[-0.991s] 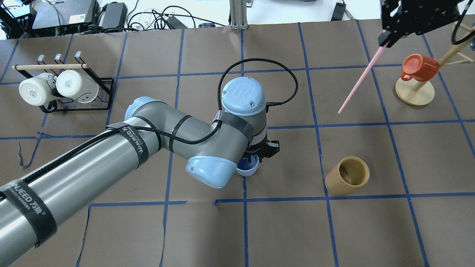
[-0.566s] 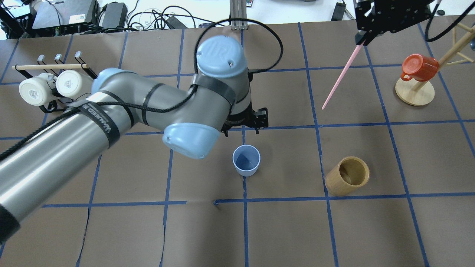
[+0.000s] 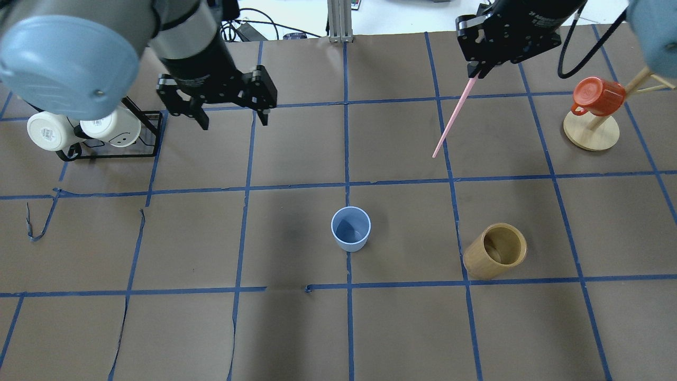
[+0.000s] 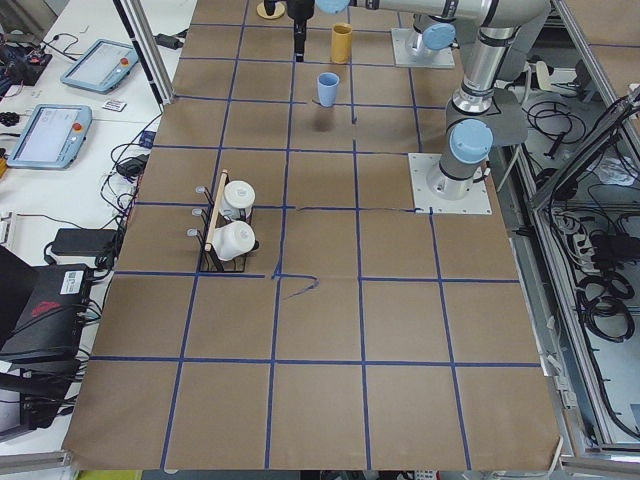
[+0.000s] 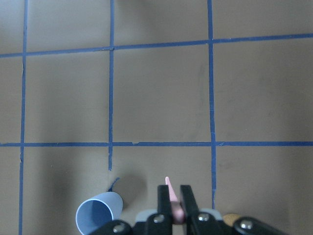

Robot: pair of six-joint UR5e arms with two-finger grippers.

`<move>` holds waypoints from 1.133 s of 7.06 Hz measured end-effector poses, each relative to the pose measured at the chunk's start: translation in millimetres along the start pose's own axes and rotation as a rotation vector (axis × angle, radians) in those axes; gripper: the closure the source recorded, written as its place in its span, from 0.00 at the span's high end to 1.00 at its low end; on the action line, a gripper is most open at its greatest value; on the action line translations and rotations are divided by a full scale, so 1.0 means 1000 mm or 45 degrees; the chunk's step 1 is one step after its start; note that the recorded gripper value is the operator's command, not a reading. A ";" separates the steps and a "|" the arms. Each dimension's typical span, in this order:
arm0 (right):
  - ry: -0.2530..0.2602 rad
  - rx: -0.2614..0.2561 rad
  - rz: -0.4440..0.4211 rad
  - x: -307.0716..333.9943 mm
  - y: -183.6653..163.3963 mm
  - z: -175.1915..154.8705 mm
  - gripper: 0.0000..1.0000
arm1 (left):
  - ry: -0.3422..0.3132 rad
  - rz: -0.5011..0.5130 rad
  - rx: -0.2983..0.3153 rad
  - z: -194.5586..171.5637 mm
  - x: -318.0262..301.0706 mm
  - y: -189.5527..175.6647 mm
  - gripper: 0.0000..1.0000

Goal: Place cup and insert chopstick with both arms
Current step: 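Move the right gripper with the pink stick over the blue cup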

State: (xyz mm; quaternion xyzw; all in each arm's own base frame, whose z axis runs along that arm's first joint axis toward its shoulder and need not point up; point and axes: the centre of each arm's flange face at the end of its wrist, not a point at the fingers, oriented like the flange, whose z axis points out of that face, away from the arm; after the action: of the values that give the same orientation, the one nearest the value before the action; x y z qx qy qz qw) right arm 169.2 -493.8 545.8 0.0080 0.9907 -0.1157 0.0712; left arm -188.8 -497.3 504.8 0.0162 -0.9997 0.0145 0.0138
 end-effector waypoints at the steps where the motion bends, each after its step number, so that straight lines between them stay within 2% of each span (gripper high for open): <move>1: 0.013 0.044 0.011 -0.023 0.011 0.017 0.00 | -0.011 -0.010 0.007 -0.013 -0.024 0.002 1.00; 3: 0.026 0.071 0.008 -0.060 0.039 0.037 0.00 | -0.020 0.006 0.016 -0.022 -0.044 0.005 1.00; 6: 0.036 0.039 0.044 -0.123 0.079 0.054 0.00 | -0.017 0.039 0.022 -0.025 -0.050 0.003 1.00; 8: 0.052 0.000 0.038 -0.140 0.101 0.070 0.00 | -0.012 0.013 0.022 -0.026 -0.061 0.000 1.00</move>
State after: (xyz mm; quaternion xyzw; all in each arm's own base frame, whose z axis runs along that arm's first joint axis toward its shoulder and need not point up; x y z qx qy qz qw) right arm 320.5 -411.5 475.8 0.0253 0.9917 -0.1144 0.0528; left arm -127.2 -494.5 529.1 0.0114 -0.9996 0.0231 0.0089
